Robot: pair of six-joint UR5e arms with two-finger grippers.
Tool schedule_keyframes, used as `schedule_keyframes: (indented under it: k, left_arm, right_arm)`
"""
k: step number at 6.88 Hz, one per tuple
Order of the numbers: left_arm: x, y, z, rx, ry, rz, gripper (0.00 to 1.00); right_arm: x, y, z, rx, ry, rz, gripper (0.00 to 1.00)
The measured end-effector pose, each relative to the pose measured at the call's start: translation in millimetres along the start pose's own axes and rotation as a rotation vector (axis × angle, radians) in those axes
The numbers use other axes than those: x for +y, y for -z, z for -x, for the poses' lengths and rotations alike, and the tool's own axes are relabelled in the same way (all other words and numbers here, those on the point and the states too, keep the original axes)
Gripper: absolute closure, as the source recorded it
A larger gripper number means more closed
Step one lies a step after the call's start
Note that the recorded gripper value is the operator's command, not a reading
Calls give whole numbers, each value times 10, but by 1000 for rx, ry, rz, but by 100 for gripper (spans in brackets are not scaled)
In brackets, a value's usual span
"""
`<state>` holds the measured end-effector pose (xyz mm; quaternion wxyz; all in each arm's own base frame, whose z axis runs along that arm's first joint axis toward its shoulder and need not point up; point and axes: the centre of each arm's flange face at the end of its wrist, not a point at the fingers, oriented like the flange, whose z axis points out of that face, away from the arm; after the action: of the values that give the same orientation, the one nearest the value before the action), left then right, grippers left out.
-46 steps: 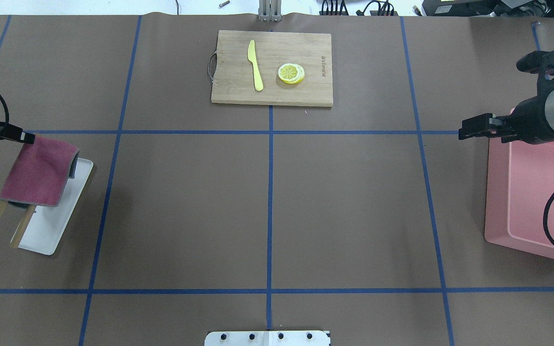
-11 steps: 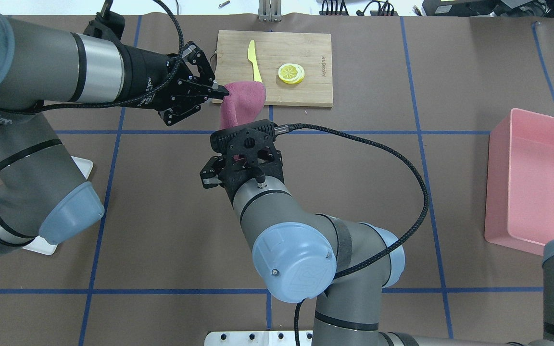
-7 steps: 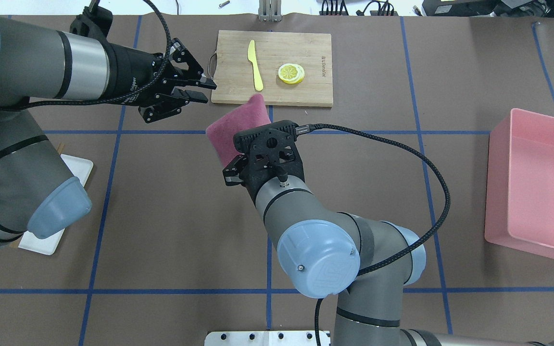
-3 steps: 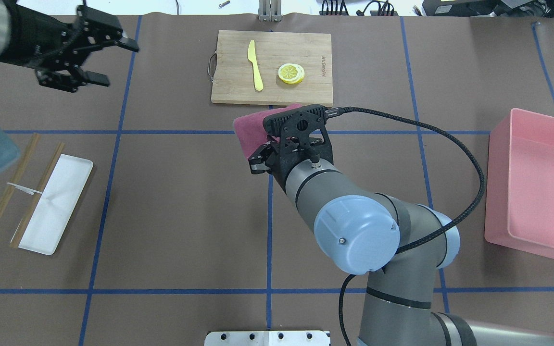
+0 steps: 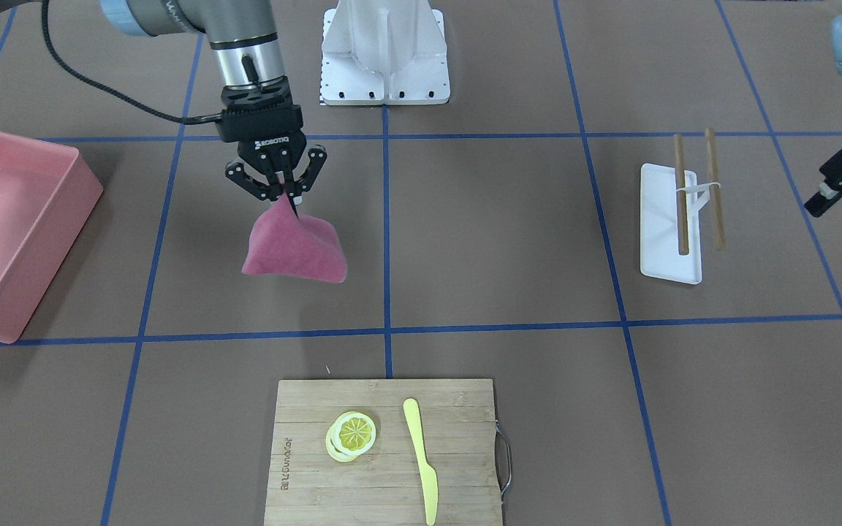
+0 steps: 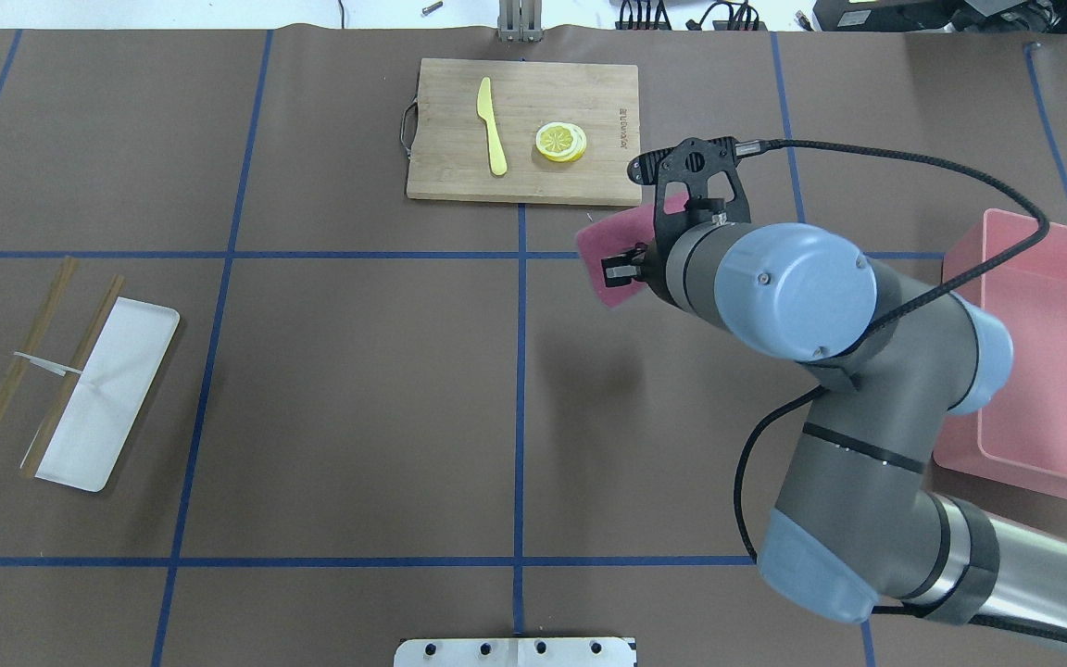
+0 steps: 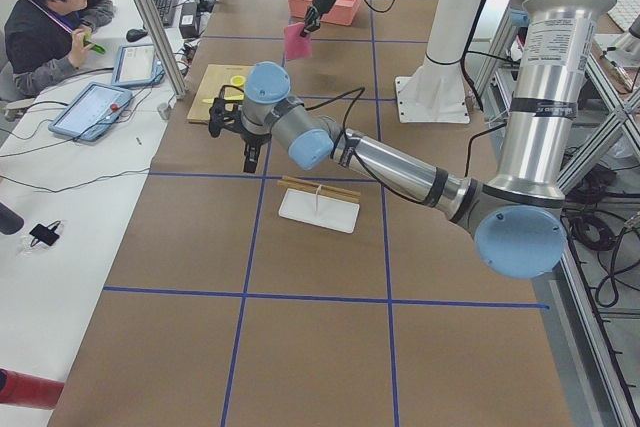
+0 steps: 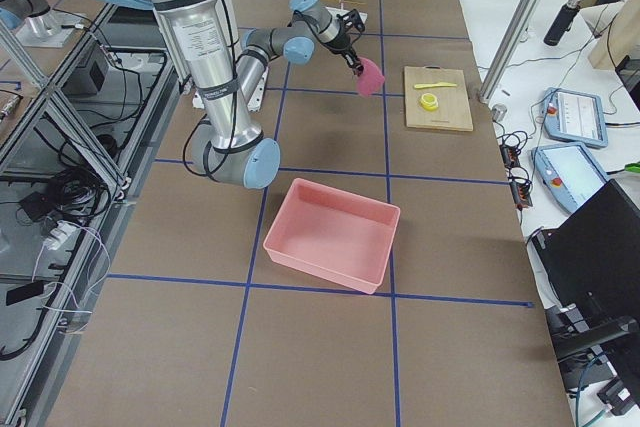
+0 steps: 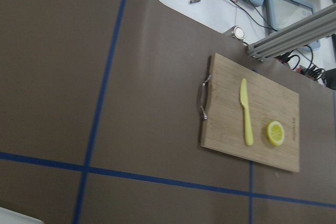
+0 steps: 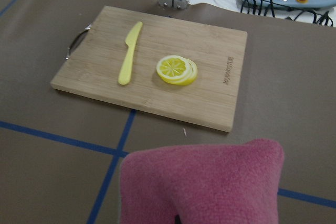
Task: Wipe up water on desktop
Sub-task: 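Wipe the table surface with the pink cloth held in the right gripper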
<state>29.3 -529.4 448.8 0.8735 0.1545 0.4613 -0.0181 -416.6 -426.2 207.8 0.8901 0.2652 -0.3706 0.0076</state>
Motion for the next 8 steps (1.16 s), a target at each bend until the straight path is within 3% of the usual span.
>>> schedule_keyframes:
  k: [1, 2, 4, 5, 6, 8]
  left_arm:
    - [94, 11, 455, -86, -104, 49, 1]
    - [169, 39, 727, -135, -157, 90, 1]
    - [227, 57, 890, -159, -177, 115, 2]
    - [238, 42, 927, -162, -175, 121, 2]
    - [252, 31, 951, -163, -172, 125, 2]
    - [279, 24, 984, -164, -166, 129, 1]
  right_arm:
    - [-31, -91, -286, 51, -30, 131, 100]
    - [52, -224, -501, 135, -48, 257, 100]
    - [294, -506, -755, 295, -5, 438, 100]
    - [377, -697, -775, 328, 1, 479, 100]
    - [437, -857, -641, 316, -37, 471, 100]
    - [451, -941, 261, 210, -229, 403, 100]
